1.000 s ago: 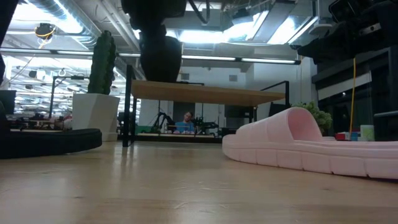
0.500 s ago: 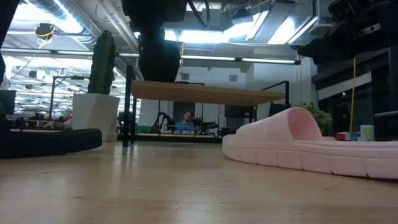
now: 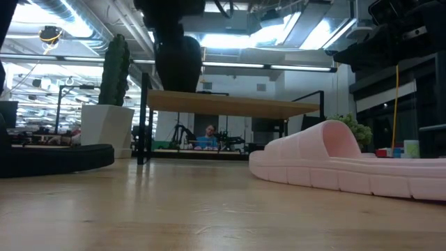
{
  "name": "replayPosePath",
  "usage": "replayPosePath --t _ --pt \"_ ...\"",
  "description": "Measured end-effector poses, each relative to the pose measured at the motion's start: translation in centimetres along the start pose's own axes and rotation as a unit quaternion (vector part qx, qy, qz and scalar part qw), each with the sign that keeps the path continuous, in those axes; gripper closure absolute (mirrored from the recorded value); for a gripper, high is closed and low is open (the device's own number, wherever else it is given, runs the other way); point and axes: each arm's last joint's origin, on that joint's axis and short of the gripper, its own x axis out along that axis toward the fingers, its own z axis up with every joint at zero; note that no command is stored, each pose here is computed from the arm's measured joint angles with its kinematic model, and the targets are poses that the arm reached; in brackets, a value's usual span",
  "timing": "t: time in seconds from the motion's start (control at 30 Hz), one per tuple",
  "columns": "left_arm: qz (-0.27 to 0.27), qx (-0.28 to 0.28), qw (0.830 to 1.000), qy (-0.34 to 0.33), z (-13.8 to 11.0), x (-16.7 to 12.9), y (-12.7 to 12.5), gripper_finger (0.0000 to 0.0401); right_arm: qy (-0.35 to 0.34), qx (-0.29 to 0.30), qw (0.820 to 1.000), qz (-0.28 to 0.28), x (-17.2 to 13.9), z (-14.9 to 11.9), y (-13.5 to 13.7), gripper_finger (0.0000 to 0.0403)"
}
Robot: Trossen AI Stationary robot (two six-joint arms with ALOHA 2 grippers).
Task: Pick and place slides into the shelf
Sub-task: Put the top black slide on the shelf
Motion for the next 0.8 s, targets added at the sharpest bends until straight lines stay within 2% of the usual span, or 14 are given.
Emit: replayPosePath --t 0.2,0.47,0.6,0.8 --pt "-0.002 -0.014 1.0 -0.007 -0.2 -0.3 0.9 0.0401 0.001 0.001 1.0 0.0 0.0 0.0 0.0 0.0382" --pt "0.019 0.003 1.0 0.009 -0.1 1.2 1.5 0.0401 0.001 0.002 1.0 0.0 0.0 0.0 0.0 0.0382" --pt "0.023 -0.011 1.0 0.012 -0.2 1.6 2.5 0.0401 0.001 0.002 1.0 0.0 0.0 0.0 0.0 0.0382" --pt "0.017 -0.022 0.999 0.02 -0.5 1.7 2.3 0.0401 0.003 0.001 1.0 0.0 0.0 -0.1 0.0 0.0382"
